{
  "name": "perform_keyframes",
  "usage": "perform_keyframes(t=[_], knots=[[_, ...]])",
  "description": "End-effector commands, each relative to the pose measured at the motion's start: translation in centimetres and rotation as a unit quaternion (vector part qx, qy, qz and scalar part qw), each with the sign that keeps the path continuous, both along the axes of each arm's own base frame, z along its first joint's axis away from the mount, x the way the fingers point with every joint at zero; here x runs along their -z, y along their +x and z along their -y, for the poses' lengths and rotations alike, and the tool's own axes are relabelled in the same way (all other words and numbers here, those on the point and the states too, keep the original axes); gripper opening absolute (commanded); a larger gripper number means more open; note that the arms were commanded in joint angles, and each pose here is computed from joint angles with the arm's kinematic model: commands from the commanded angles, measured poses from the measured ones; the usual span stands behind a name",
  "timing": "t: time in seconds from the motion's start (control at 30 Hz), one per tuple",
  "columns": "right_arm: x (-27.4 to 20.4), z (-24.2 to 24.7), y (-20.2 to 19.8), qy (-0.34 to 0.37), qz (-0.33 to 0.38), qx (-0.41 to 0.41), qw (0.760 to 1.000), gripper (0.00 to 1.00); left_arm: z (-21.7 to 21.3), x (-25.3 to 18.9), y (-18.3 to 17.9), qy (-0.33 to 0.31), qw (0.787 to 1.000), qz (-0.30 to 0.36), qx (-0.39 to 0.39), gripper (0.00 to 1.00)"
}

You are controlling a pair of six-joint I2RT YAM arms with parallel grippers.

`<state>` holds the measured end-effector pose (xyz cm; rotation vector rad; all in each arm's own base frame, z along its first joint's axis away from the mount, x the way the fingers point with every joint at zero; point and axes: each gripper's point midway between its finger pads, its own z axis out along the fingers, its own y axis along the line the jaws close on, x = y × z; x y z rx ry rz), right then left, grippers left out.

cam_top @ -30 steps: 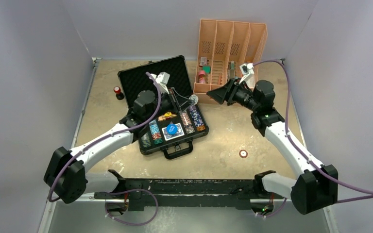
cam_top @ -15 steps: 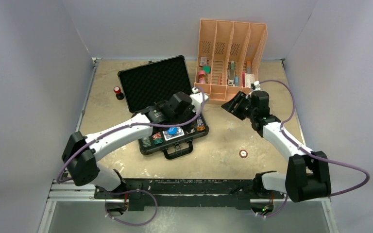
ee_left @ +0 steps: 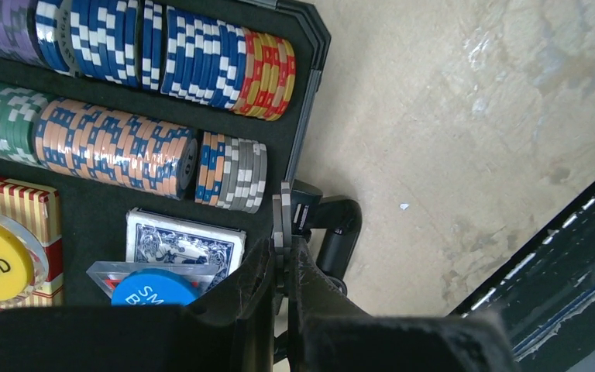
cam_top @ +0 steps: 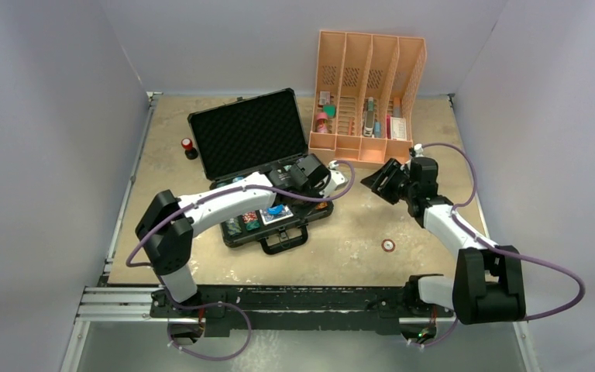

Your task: Pack up texas hold em set

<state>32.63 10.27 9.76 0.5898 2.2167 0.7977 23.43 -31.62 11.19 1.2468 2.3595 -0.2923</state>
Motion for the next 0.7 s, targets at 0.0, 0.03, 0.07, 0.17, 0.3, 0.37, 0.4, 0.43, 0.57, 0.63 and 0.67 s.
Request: perform_keyframes(t=[0.0,0.03,0.07,0.17,0.3,0.37,0.4,0.43,0.57,0.63,0.67], knots=[[-1.7,-0.4,0.5,0.010,0.038,-0.011,0.999,0.56,0.3,-1.3,1.1,0.006,1.000,0.026,0.006,0.00],[-1.7,-0.4,0.5,0.011,0.038,-0.010,0.999,0.56,0.3,-1.2,1.2,0.008,1.000,0.027,0.004,0.00],[-1.8,-0.4,0.5,0.011,0.038,-0.010,0.999,0.56,0.2,-1.1,1.4,0.012,0.999,0.030,-0.002,0.00],[-1.8,-0.5,0.5,0.013,0.039,-0.011,0.999,0.56,0.2,-1.1,1.9,0.014,0.999,0.038,-0.015,0.00],[-1.6,-0.5,0.4,0.011,0.037,-0.012,0.999,0.56,-0.1,-1.2,3.0,0.022,0.997,0.061,-0.038,0.00],[-1.6,-0.5,0.4,0.011,0.038,-0.012,0.999,0.56,-0.1,-1.2,3.2,0.023,0.997,0.064,-0.043,0.00],[-1.6,-0.4,0.4,0.011,0.038,-0.011,0.999,0.56,-0.1,-1.2,3.3,0.024,0.996,0.066,-0.047,0.00],[-1.6,-0.4,0.4,0.010,0.038,-0.011,0.999,0.56,-0.2,-1.2,3.5,0.025,0.996,0.070,-0.052,0.00],[-1.4,-0.4,0.3,0.010,0.036,-0.011,0.999,0.56,-0.2,-0.6,3.6,0.035,0.996,0.066,-0.052,0.00],[-1.4,-0.4,0.3,0.009,0.036,-0.010,0.999,0.56,-0.1,-0.3,3.3,0.038,0.997,0.058,-0.046,0.00],[-1.4,-0.4,0.3,0.009,0.036,-0.010,0.999,0.56,-0.1,0.0,3.2,0.041,0.997,0.055,-0.044,0.00]])
